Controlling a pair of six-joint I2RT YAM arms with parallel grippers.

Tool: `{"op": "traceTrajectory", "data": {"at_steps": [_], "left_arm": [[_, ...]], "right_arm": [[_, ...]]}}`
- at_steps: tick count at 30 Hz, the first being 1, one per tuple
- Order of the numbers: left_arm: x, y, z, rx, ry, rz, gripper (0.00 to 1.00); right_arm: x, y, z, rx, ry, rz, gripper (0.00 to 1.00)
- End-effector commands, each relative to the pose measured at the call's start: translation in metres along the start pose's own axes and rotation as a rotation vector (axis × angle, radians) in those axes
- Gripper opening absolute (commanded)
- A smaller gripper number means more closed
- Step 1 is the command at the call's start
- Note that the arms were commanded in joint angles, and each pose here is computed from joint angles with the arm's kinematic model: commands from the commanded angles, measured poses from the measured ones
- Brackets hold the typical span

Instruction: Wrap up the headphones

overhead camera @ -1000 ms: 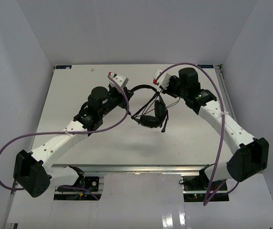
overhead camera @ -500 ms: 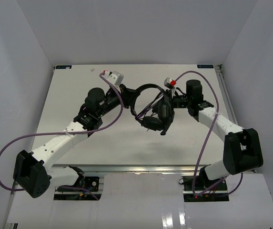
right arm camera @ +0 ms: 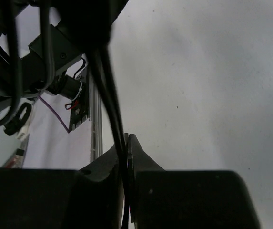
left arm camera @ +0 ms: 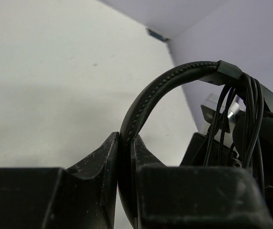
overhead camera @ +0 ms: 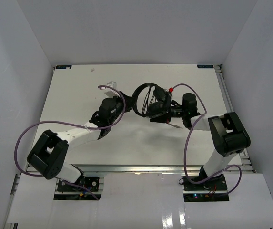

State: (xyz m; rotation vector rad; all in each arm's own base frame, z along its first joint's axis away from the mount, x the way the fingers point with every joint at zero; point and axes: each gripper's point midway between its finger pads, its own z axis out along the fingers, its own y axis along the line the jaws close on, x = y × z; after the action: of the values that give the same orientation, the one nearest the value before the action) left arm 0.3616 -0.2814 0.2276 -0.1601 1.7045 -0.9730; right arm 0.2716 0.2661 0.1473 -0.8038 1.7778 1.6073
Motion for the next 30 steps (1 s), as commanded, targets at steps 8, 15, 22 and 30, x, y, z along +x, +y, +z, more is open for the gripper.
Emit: {"op": "traceTrajectory", "data": {"at_steps": [8,15,22,30], "left_arm": [[0.036,0.115,0.023,-0.594,-0.093,-0.353,0.0],[0.055,0.158,0.032,-0.831,-0.036,-0.28,0.0],[0.083,0.191,0.042,-1.024,0.105,-0.166,0.0],[0.076,0.187,0.043,-1.017,0.184,-0.03,0.55]], "right_arm": [[0.021,-0.058,0.021,-0.031,-0.08,0.357,0.16],[0.03,-0.077,0.025,-0.032,-0.102,0.424,0.2],[0.044,-0.088,0.017,0.054,-0.053,0.463,0.41],[0.061,-0.082,-0.027,0.317,0.122,0.272,0.86]]}}
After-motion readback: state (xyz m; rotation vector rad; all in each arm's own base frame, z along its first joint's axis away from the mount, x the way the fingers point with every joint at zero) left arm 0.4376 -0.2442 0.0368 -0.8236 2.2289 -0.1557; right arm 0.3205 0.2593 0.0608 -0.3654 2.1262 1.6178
